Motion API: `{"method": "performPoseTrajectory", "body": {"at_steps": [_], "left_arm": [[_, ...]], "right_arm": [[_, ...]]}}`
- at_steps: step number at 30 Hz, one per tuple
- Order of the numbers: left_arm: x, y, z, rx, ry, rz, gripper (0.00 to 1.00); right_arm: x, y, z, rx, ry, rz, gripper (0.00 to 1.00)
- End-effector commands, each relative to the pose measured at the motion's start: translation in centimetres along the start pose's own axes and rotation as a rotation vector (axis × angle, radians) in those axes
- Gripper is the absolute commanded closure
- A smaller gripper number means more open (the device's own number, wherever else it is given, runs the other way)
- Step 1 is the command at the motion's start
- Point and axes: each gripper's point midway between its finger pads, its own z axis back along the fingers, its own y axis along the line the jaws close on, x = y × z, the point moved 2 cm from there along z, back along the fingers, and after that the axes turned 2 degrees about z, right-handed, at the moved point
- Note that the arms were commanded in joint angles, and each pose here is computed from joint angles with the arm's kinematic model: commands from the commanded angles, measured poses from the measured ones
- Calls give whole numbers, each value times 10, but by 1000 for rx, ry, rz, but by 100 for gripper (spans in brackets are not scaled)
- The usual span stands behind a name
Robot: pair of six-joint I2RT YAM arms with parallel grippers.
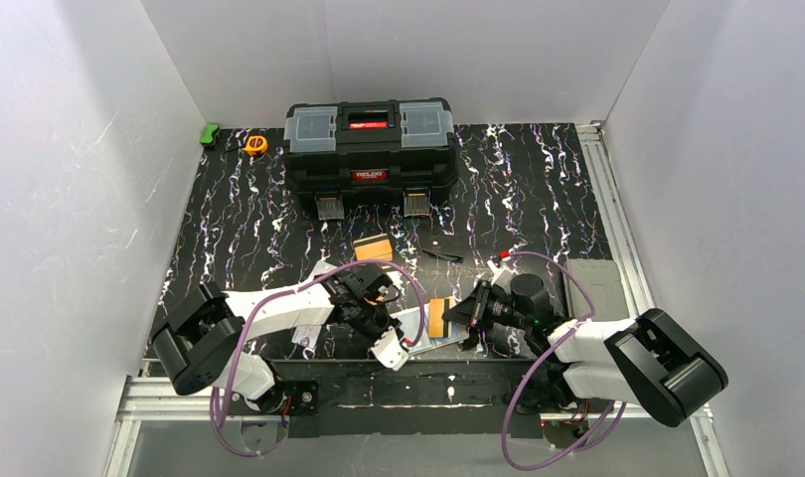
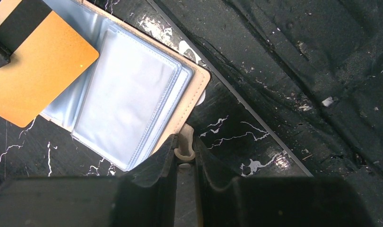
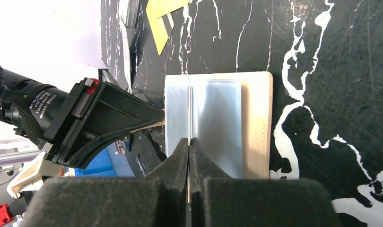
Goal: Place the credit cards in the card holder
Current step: Insert the credit card into the card holder.
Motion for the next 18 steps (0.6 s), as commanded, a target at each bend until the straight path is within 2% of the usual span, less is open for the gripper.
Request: {"method": "performPoseTrajectory", "body": {"at_steps": [1, 11, 18], "left_arm": [[-16, -35, -7, -100, 63, 65, 94], [-17, -34, -8, -101, 77, 57, 94], [-17, -35, -8, -102, 80, 53, 94]], "right_arm": [[1, 5, 0, 35, -4, 20, 99], [-8, 6, -6, 97, 50, -20, 99], [-20, -2, -4, 74, 112, -11, 99]]}}
